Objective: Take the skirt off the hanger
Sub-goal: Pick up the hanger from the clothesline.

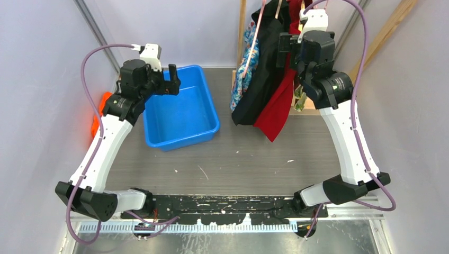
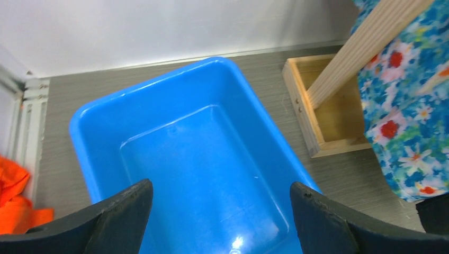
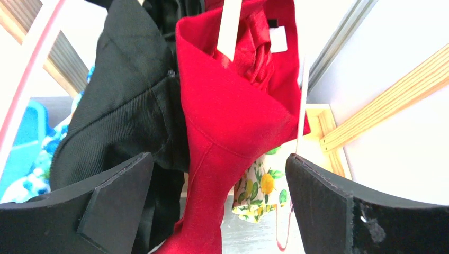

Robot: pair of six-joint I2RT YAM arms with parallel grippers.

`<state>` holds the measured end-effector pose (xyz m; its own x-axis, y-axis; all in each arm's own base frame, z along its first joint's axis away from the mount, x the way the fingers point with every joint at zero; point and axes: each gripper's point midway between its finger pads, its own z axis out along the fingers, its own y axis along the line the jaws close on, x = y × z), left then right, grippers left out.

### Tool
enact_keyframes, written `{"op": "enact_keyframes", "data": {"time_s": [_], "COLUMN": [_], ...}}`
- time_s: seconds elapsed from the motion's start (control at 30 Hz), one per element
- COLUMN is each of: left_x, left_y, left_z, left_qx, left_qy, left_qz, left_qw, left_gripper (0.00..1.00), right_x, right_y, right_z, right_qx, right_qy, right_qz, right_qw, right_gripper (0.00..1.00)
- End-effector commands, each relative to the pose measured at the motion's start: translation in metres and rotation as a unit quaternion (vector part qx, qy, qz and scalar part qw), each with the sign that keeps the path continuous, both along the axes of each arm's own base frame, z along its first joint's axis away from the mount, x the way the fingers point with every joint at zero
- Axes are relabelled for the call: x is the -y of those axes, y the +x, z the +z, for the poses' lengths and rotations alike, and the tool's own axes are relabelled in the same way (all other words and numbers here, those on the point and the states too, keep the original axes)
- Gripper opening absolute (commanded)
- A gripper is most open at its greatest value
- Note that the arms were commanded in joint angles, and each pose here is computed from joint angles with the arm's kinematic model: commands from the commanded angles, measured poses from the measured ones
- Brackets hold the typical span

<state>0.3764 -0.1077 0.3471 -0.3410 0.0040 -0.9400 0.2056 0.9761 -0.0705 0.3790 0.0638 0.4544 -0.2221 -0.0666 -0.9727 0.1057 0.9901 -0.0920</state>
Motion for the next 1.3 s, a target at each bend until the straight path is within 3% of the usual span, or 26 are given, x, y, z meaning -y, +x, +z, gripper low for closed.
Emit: {"op": "enact_keyframes", "data": {"time_s": [0.0, 0.27, 0.3, 0.37, 0.4, 0.6, 0.67, 0.7, 1.07, 1.27], "left_x": [0.023, 0.026, 0.025, 0.023, 0.022, 0.016, 0.013, 0.013, -0.003, -0.012], "left_y": [0.002, 0.014, 0.013, 0.009, 0.007, -0.006, -0.009, -0.011, -0.013, -0.014], "left_z": [0.037, 0.030, 0.029, 0.026, 0.024, 0.007, -0.001, -0.006, -0.033, -0.041], "left_qx": [0.060, 0.049, 0.048, 0.046, 0.046, 0.034, 0.027, 0.023, 0.016, 0.007], "left_qy": [-0.021, -0.017, -0.015, -0.009, -0.006, 0.016, 0.022, 0.025, 0.071, 0.093], "left_qz": [-0.065, -0.060, -0.060, -0.061, -0.062, -0.059, -0.056, -0.056, -0.038, -0.021], "left_qw": [0.996, 0.997, 0.997, 0.997, 0.997, 0.998, 0.998, 0.998, 0.997, 0.995], "left_gripper": [0.99, 1.00, 1.00, 1.00, 1.00, 1.00, 1.00, 1.00, 0.99, 0.99], "right_x": [0.011, 0.031, 0.033, 0.037, 0.038, 0.047, 0.052, 0.053, 0.072, 0.102], "right_y": [-0.014, -0.008, -0.006, -0.004, -0.002, 0.007, 0.011, 0.013, 0.041, 0.051], "right_z": [0.053, 0.077, 0.081, 0.088, 0.092, 0.103, 0.101, 0.100, 0.099, 0.087], "right_qx": [0.079, 0.110, 0.116, 0.126, 0.130, 0.150, 0.150, 0.151, 0.160, 0.153], "right_qy": [0.014, -0.014, -0.016, -0.022, -0.027, -0.051, -0.062, -0.066, -0.087, -0.051], "right_qz": [-0.013, -0.074, -0.081, -0.097, -0.099, -0.139, -0.158, -0.166, -0.241, -0.267], "right_qw": [0.997, 0.991, 0.990, 0.987, 0.986, 0.978, 0.974, 0.972, 0.953, 0.950], "right_gripper": [1.00, 0.98, 0.96, 0.81, 0.80, 0.85, 0.99, 1.00, 0.98, 0.97]}}
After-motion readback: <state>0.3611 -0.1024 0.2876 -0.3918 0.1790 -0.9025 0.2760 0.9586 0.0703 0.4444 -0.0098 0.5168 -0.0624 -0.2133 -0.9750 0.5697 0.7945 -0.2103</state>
